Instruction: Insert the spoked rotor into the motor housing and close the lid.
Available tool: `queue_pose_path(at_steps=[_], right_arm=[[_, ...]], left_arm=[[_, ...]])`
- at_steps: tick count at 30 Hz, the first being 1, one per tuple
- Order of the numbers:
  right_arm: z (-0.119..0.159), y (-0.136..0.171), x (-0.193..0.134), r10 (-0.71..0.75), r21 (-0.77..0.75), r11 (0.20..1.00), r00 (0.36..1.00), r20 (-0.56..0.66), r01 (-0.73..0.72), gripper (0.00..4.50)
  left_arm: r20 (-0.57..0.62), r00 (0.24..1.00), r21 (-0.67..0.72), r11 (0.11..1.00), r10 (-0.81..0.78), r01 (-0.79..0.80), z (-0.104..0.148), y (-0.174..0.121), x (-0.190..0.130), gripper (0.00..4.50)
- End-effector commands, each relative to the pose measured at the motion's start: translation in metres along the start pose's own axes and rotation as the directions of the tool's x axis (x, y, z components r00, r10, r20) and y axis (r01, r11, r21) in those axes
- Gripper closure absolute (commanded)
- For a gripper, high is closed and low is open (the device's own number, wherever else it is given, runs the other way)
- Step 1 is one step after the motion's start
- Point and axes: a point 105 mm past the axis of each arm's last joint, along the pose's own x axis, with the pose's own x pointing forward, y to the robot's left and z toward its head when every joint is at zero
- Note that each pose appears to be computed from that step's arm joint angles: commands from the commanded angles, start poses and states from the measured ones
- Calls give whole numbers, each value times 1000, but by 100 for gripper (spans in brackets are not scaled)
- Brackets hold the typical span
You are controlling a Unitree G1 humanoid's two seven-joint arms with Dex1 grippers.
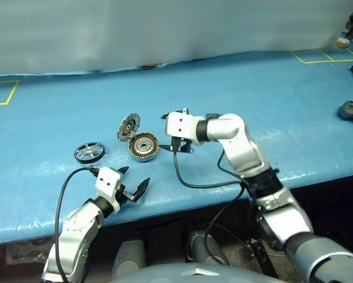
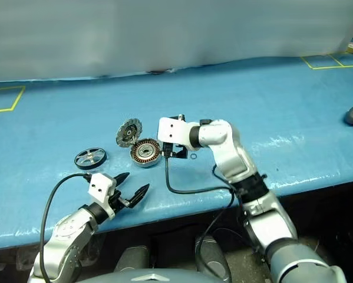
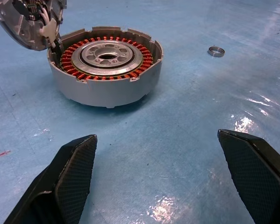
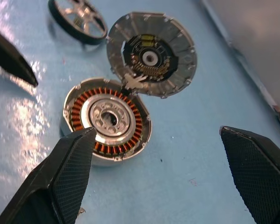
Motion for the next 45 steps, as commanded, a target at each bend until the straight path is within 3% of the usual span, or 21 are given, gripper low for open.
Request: queue_pose_path(at_steps=[1, 6, 15, 22, 27, 36, 45], right_arm=[[8, -12, -19, -237, 195, 956, 969, 65, 221, 4], [-11, -6, -37, -441, 445, 803, 897, -4, 397, 4], [-32, 1, -53, -612, 549, 625, 785, -96, 554, 4], [-44, 19, -57, -605, 597, 587, 786, -124, 546, 4], [-42, 24, -60, -562, 594, 640, 824, -72, 488, 4], [-50, 25, -69, -518, 615, 664, 855, -33, 426, 4], [-71, 28, -73, -551, 620, 597, 822, -143, 508, 4]], left_arm=[[23, 1000, 15, 1000, -7, 7, 6, 2, -1, 0], [21, 1000, 16, 1000, -11, 11, 5, 3, -2, 0], [19, 999, 26, 999, -34, 33, 9, 4, 1, 0], [5, 999, 25, 999, -38, 38, 7, 2, -2, 0], [-2, 999, 36, 999, -41, 41, 6, 2, -6, 0], [1, 999, 35, 999, -40, 40, 8, 3, -5, 0], [2, 999, 33, 998, -44, 44, 9, 2, -5, 0]])
